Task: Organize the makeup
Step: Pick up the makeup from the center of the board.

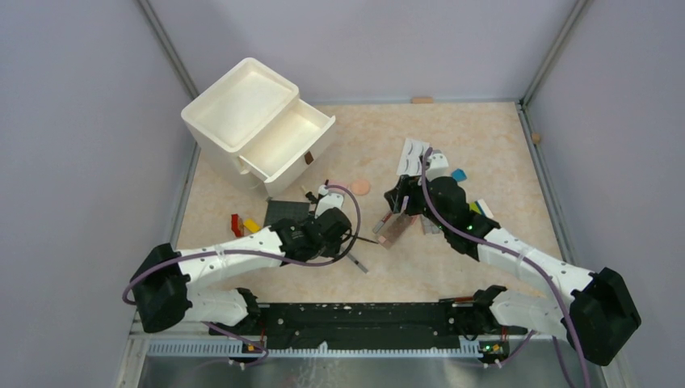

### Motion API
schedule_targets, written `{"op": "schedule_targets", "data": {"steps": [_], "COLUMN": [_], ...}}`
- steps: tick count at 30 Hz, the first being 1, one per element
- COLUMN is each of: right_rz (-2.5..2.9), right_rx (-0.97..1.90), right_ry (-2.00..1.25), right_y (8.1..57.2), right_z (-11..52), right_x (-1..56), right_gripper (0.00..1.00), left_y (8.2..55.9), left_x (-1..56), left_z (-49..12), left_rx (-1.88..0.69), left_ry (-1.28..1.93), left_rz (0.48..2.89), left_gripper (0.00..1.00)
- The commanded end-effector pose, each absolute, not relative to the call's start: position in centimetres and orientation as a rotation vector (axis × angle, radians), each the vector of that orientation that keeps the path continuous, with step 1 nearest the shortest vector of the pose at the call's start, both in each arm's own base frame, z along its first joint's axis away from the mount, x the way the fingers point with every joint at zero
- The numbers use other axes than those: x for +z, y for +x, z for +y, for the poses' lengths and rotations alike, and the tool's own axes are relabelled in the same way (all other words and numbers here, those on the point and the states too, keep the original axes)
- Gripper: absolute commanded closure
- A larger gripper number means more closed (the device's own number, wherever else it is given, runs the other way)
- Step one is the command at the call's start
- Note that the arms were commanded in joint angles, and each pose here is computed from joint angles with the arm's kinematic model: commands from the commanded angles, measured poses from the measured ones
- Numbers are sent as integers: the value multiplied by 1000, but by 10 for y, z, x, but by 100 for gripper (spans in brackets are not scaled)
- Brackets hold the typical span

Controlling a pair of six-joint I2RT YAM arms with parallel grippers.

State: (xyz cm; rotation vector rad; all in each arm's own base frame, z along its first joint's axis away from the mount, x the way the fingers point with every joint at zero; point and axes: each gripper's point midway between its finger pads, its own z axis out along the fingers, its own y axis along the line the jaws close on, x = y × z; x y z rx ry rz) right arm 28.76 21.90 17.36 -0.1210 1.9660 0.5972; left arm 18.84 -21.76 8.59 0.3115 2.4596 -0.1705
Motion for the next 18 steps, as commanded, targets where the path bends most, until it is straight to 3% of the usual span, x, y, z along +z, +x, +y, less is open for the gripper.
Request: {"op": "schedule_targets", "data": {"steps": [1, 3, 6, 18], "right_rz": [1929, 1929, 1932, 1936], "right_rx": [598, 596, 590, 578], "right_ry": [-102, -102, -107, -106], "right_y": [290, 290, 290, 290], "right_z": [214, 214, 213, 210], "right_x": [185, 186, 185, 184], "right_gripper": [34, 34, 34, 34], "left_y": [197, 199, 203, 210], "left_x": [90, 90, 92, 96], "left_z": [-220, -219, -219, -228], "left_rx": [-148, -135, -120, -118], "left_ry": [295, 288, 280, 300], "left_rz": [2424, 2418, 2406, 2390], "left_gripper": [42, 36, 35, 46]}}
